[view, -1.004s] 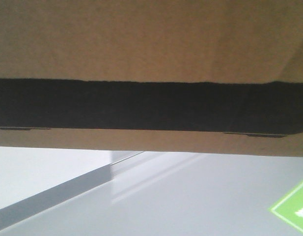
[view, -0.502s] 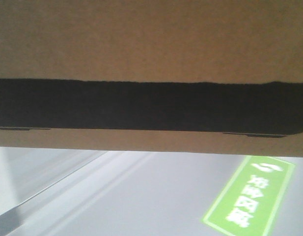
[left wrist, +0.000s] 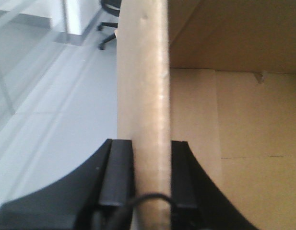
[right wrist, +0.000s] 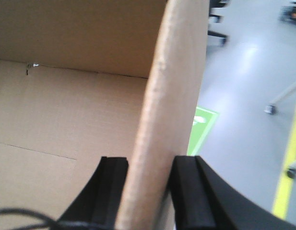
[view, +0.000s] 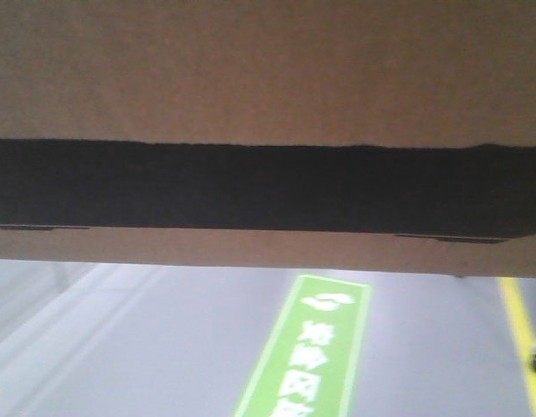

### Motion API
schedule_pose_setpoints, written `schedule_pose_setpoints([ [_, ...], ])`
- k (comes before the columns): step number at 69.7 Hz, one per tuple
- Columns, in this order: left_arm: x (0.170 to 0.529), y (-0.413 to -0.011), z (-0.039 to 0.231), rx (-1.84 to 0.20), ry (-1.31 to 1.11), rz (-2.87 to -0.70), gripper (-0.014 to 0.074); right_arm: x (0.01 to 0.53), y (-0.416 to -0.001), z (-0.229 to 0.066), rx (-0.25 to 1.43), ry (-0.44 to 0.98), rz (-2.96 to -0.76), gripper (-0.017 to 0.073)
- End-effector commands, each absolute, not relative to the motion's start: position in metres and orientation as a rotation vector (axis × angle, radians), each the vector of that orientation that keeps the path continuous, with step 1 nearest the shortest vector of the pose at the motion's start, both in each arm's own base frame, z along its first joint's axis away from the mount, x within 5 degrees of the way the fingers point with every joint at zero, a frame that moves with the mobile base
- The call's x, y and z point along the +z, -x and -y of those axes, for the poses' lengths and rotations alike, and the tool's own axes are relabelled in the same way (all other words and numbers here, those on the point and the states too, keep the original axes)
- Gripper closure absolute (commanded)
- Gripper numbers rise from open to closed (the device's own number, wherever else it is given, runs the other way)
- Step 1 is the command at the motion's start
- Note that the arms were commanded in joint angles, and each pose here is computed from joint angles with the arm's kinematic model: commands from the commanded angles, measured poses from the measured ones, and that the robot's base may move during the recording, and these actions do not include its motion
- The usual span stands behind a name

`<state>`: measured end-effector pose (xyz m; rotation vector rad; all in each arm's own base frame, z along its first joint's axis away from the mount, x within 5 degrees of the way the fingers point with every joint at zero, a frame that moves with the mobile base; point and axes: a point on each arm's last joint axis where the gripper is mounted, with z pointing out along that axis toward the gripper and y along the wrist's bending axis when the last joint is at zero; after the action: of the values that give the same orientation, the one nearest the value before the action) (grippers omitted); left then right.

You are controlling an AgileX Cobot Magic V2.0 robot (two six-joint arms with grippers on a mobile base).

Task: Grab box from left shelf to table start
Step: 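Carry the box with both grippers while driving to the white table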

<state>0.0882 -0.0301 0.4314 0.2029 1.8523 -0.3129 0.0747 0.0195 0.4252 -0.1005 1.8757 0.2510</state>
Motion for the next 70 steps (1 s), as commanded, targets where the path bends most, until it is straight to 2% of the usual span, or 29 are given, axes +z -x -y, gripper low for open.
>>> schedule_pose_setpoints([
  [1, 0.4594, -0.0802, 0.0357, -0.490, -0.153, -1.656, 0.0697, 0.4480, -0.0751, -0.0203, 0.273, 0.095, -1.707, 0.0503],
  [70, 0.4594, -0.0802, 0.0357, -0.490, -0.153, -1.656, 0.0697, 0.4480, -0.0752, -0.0202, 0.272, 0.095, -1.707, 0.0503],
])
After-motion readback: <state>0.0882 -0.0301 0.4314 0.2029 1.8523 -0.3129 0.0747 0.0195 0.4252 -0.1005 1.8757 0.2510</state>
